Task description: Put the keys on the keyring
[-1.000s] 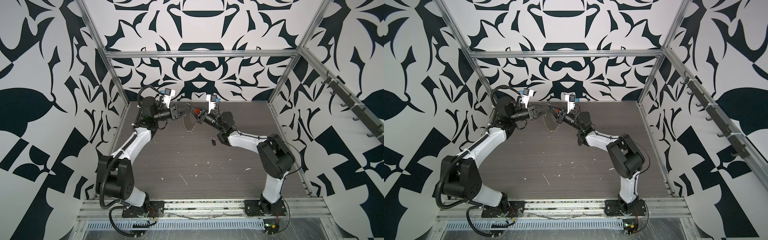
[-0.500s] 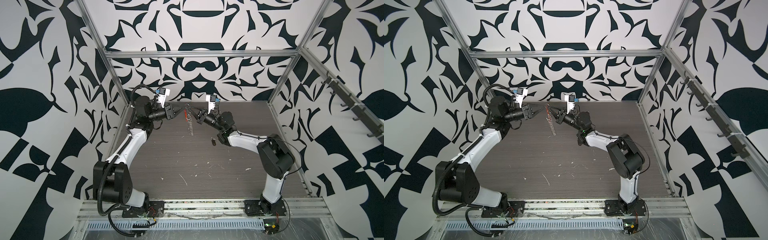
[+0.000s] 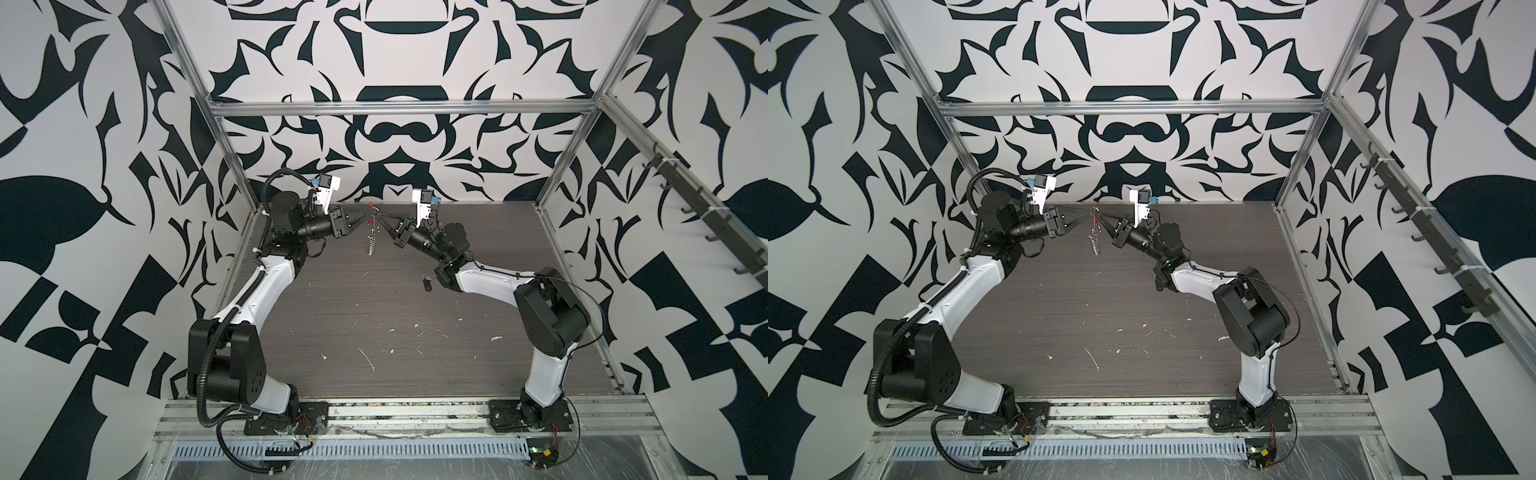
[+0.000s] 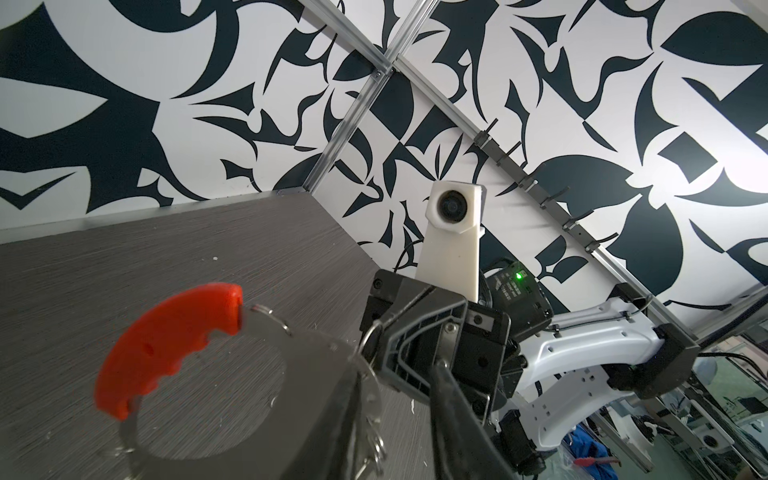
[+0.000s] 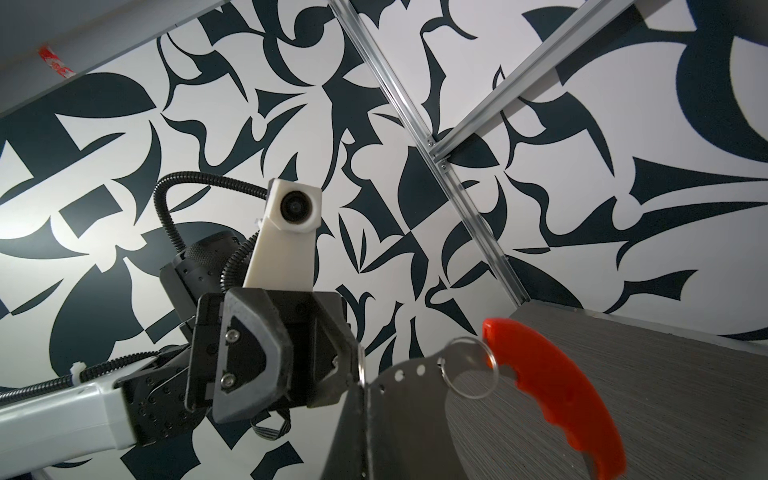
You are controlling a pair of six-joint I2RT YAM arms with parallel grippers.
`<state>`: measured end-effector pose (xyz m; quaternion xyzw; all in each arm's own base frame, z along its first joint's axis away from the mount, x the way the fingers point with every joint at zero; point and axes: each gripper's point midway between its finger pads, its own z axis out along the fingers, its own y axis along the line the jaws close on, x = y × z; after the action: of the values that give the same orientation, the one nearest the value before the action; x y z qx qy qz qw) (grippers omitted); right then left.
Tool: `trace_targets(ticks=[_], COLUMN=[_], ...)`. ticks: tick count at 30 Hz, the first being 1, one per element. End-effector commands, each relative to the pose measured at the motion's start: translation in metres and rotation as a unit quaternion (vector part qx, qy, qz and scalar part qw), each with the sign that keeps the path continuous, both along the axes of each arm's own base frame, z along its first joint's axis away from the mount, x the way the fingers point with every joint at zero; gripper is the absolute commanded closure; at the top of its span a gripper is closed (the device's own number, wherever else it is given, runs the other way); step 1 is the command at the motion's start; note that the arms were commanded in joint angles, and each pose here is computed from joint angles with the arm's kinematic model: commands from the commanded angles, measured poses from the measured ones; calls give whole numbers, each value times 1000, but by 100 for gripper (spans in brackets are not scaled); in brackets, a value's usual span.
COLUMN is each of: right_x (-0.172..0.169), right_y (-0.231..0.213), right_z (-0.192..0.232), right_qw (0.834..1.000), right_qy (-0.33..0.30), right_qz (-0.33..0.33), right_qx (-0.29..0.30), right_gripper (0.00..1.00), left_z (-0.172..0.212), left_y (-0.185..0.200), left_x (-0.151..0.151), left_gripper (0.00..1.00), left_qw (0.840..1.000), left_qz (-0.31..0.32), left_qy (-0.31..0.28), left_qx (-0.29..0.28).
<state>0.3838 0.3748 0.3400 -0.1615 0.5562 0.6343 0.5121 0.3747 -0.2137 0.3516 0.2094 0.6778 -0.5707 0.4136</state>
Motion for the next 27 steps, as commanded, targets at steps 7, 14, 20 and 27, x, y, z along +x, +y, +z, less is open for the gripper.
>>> trace_targets(ticks=[7, 14, 20, 27], right_x=[-14, -15, -16, -15], right_y=[-1, 0, 0, 1], right_z=[41, 44, 44, 46], right_qw=[998, 997, 997, 997], right_qy=[-53, -55, -56, -57], right_qz=[17, 22, 21, 23], right_qx=[40, 42, 38, 40], right_gripper=[100, 100, 100, 100], left_z=[14, 10, 5, 6], left_y=[-3, -3, -2, -3], left_x=[2, 5, 9, 10], left_gripper=[69, 67, 61, 70], left_qw=[1000, 1000, 1000, 1000], left_qz=[-13, -10, -2, -5], left_qy=[-22, -19, -18, -14], left_qx=[-4, -3, 1, -6])
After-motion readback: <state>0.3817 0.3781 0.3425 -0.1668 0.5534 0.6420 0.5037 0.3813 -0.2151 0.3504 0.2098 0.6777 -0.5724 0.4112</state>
